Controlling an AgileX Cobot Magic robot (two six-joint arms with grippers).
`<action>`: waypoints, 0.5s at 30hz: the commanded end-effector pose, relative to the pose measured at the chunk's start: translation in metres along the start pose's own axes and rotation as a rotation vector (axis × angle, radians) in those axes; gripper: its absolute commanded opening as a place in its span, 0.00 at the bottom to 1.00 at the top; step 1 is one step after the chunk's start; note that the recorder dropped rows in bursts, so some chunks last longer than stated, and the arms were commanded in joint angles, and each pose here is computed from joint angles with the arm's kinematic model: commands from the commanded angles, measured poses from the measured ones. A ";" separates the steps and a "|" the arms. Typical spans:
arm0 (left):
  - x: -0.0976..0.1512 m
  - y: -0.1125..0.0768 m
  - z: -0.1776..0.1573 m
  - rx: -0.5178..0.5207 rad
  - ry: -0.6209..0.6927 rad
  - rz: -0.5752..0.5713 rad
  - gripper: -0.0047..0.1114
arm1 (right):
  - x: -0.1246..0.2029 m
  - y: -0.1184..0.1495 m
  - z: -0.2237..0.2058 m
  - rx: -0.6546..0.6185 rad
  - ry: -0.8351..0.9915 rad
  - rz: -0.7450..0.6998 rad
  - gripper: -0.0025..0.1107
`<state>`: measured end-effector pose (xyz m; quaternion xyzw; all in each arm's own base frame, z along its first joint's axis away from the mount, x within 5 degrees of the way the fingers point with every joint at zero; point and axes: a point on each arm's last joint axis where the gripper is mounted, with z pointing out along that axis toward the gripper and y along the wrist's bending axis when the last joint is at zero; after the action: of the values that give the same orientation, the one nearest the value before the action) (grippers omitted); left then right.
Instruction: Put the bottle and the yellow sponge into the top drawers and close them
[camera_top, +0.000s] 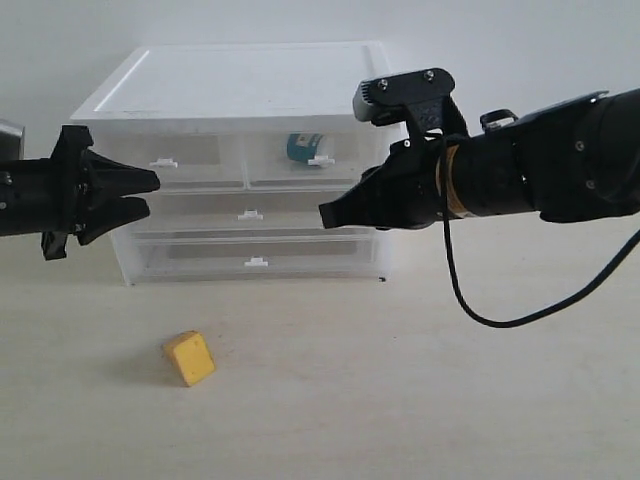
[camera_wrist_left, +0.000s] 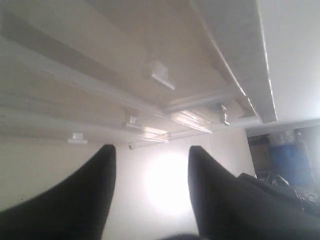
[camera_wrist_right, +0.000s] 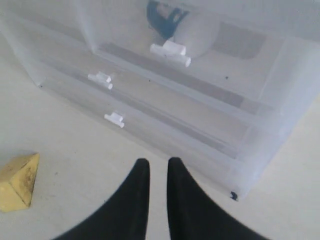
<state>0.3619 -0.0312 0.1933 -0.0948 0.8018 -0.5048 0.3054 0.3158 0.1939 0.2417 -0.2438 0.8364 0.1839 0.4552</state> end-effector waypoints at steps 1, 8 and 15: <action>-0.012 -0.004 0.005 0.040 -0.012 0.003 0.42 | -0.004 -0.001 0.007 -0.001 -0.006 -0.009 0.11; -0.023 0.001 0.015 0.112 0.013 0.005 0.42 | 0.013 -0.005 0.036 0.000 0.063 -0.010 0.11; -0.032 0.021 0.020 0.152 0.025 -0.025 0.42 | 0.009 -0.006 0.039 0.000 0.053 -0.017 0.11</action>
<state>0.4003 -0.0250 0.1794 -0.0760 0.7719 -0.5590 0.2930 0.3402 0.2082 0.2109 -0.2527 0.8489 0.1759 0.4295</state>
